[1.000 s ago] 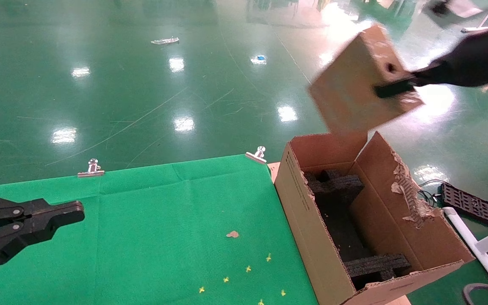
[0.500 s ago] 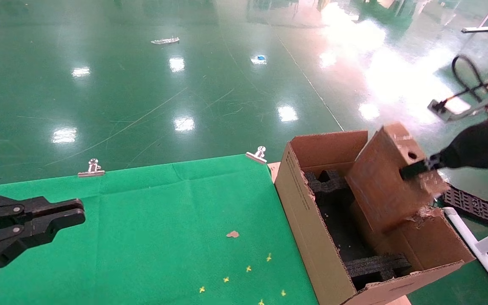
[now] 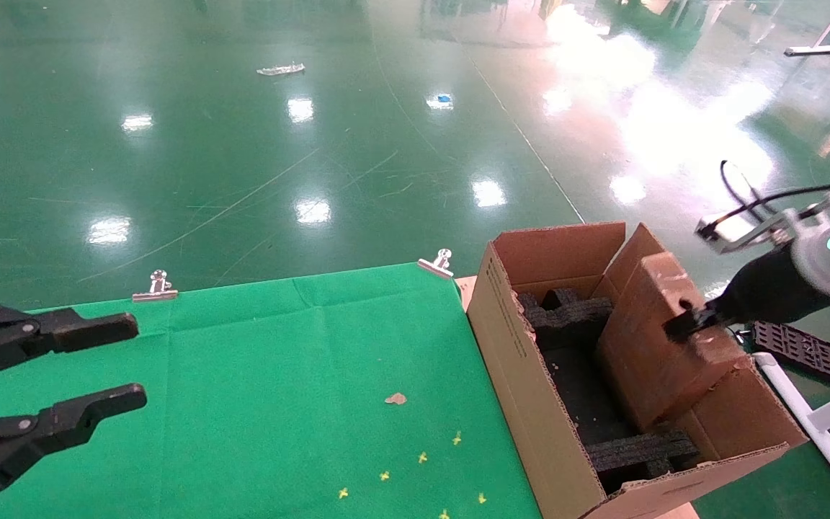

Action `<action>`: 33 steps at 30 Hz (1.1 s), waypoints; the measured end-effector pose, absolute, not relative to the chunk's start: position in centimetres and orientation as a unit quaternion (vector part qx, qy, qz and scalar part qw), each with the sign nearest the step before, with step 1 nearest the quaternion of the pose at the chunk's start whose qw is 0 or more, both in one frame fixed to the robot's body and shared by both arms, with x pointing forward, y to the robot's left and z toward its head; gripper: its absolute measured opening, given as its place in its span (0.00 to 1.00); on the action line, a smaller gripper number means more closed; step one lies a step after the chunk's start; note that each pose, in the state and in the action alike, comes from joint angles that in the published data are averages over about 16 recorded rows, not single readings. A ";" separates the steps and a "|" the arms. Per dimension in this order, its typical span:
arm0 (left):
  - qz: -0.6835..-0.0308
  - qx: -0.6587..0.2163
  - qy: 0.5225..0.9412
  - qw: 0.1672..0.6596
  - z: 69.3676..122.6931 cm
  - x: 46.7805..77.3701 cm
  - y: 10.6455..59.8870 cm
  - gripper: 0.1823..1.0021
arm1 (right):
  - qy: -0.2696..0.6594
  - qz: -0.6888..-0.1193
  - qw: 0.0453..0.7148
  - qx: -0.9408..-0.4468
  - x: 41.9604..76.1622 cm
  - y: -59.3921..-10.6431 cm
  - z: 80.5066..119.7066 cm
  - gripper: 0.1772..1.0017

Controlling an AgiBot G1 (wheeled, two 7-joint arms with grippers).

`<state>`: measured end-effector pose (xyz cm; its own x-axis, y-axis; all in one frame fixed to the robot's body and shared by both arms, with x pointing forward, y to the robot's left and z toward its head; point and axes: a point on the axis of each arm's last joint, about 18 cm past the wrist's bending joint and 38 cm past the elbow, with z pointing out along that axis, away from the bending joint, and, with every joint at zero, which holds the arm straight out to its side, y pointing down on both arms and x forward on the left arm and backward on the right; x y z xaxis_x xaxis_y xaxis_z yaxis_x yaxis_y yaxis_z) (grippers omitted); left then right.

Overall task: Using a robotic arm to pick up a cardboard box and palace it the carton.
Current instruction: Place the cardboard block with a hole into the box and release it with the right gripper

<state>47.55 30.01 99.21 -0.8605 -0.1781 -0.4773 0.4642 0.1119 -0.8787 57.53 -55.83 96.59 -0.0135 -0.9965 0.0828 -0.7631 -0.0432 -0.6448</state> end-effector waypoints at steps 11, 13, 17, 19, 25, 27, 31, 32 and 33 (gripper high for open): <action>-0.659 0.102 0.705 0.244 99.2 47.5 30.0 0.56 | 0.671 -0.259 0.194 -0.668 60.5 -55.1 90.5 0.18; -0.659 0.102 0.705 0.244 99.2 47.5 30.0 0.61 | 0.671 -0.258 0.193 -0.667 61.0 -54.9 89.4 0.18; -0.659 0.102 0.705 0.244 99.2 47.5 30.0 0.73 | 0.673 -0.257 0.194 -0.666 61.8 -54.7 87.4 0.17; -0.659 0.102 0.705 0.244 99.2 47.5 30.0 0.76 | 0.673 -0.258 0.194 -0.665 62.0 -54.6 86.7 0.17; -0.659 0.102 0.705 0.244 99.2 47.5 30.0 0.87 | 0.675 -0.261 0.196 -0.662 62.5 -54.8 85.6 0.17; -0.659 0.102 0.705 0.244 99.2 47.5 30.0 0.91 | 0.675 -0.262 0.196 -0.662 62.5 -54.9 85.5 0.16; -0.659 0.102 0.705 0.244 99.2 47.5 30.0 0.95 | 0.674 -0.264 0.197 -0.661 62.5 -55.1 85.8 0.17; -0.659 0.102 0.705 0.244 99.2 47.5 30.0 0.95 | 0.674 -0.265 0.197 -0.661 62.5 -55.1 85.9 0.17; -0.659 0.102 0.705 0.244 99.2 47.5 30.0 0.96 | 0.674 -0.265 0.197 -0.660 62.5 -55.1 86.0 0.17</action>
